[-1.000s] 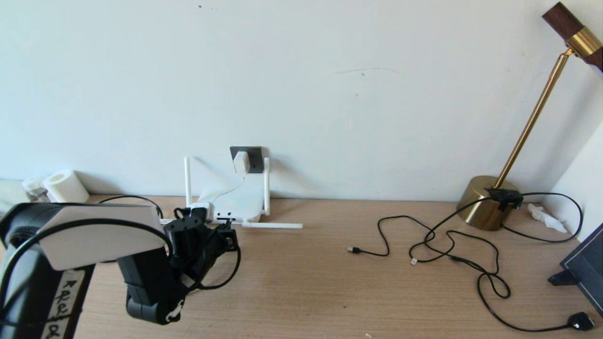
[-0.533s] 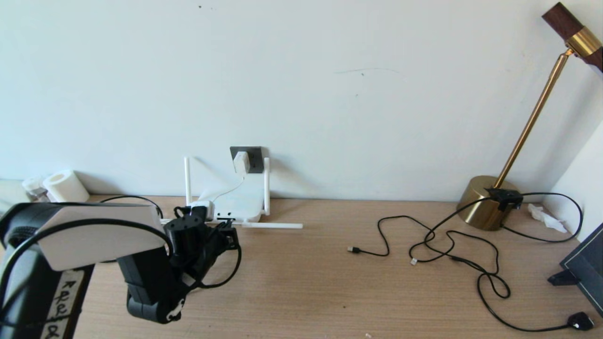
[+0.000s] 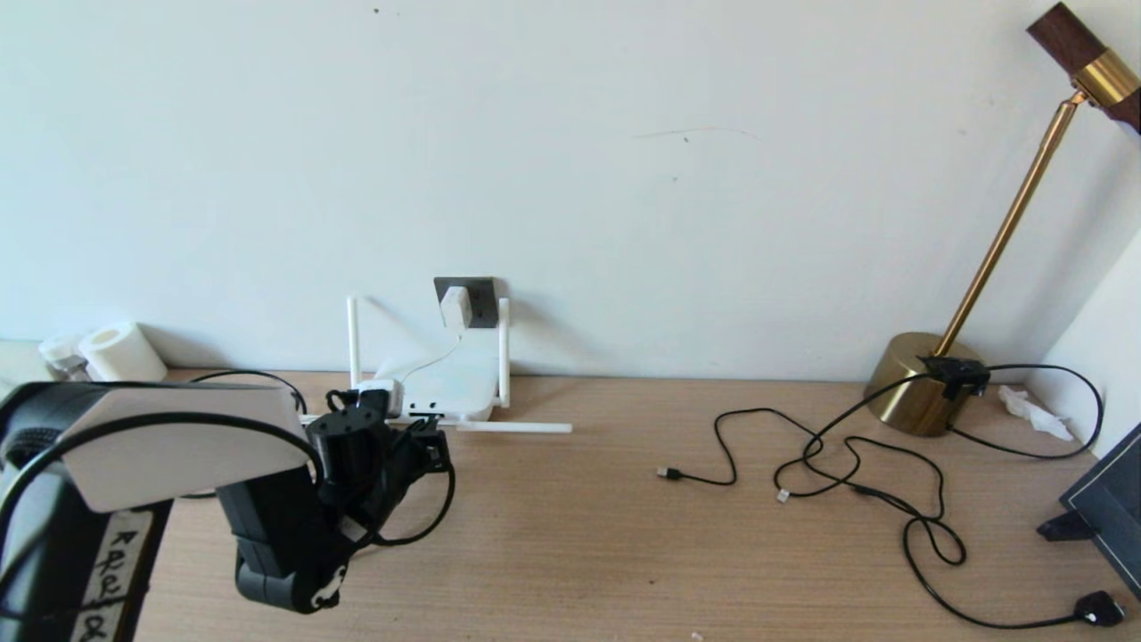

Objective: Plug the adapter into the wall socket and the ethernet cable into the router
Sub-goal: Align cable and router interface

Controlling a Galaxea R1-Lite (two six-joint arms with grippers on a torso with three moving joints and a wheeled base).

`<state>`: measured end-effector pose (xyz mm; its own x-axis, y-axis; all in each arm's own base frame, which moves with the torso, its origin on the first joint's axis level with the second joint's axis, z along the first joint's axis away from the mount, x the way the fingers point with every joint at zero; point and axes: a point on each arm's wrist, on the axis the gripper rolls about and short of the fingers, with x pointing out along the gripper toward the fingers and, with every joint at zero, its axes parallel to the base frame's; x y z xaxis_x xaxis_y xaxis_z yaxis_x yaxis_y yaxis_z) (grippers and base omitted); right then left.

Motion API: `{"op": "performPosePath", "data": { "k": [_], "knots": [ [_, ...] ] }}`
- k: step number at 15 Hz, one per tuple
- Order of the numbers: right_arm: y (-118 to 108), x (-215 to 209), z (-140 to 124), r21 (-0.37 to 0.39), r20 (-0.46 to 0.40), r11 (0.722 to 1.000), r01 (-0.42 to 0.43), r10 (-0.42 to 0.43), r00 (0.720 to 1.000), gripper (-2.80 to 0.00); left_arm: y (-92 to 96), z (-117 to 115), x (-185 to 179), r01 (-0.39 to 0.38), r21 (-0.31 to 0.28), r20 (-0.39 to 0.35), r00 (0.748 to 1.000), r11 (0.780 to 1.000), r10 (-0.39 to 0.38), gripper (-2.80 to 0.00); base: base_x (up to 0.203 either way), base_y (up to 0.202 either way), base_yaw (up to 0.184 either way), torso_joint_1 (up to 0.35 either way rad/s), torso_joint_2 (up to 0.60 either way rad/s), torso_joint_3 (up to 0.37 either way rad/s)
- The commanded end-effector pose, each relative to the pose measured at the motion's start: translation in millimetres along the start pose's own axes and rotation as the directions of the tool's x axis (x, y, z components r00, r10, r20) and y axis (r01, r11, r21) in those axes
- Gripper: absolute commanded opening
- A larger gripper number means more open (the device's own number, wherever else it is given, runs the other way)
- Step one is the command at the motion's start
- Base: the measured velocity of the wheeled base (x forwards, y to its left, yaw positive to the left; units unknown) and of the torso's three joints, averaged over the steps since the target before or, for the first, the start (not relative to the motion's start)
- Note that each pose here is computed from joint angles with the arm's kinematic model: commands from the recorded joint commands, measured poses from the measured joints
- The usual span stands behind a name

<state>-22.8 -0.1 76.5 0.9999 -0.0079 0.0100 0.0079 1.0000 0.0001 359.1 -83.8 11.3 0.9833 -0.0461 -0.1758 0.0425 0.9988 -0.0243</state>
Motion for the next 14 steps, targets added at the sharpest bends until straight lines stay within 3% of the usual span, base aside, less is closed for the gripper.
{"op": "performPosePath", "data": {
  "k": [1, 14],
  "knots": [
    [0.0, 0.1, 0.1, 0.0, -0.001, 1.0, 0.0, 0.0, 1.0, -2.8, 1.1, 1.5, -0.2, -0.005, -0.003, 0.009, 1.0, 1.0, 0.005, -2.8, 0.0, 0.0, 0.0, 0.0, 0.0, 0.0],
    [0.0, 0.0, 0.1, 0.0, 0.001, 1.0, 0.0, 0.0, 1.0, -2.8, 5.2, -2.7, 6.1, -0.011, 0.0, -0.017, 1.0, 1.0, 0.011, -2.8, 0.0, 0.0, 0.0, 0.0, 0.0, 0.0]
  ]
}}
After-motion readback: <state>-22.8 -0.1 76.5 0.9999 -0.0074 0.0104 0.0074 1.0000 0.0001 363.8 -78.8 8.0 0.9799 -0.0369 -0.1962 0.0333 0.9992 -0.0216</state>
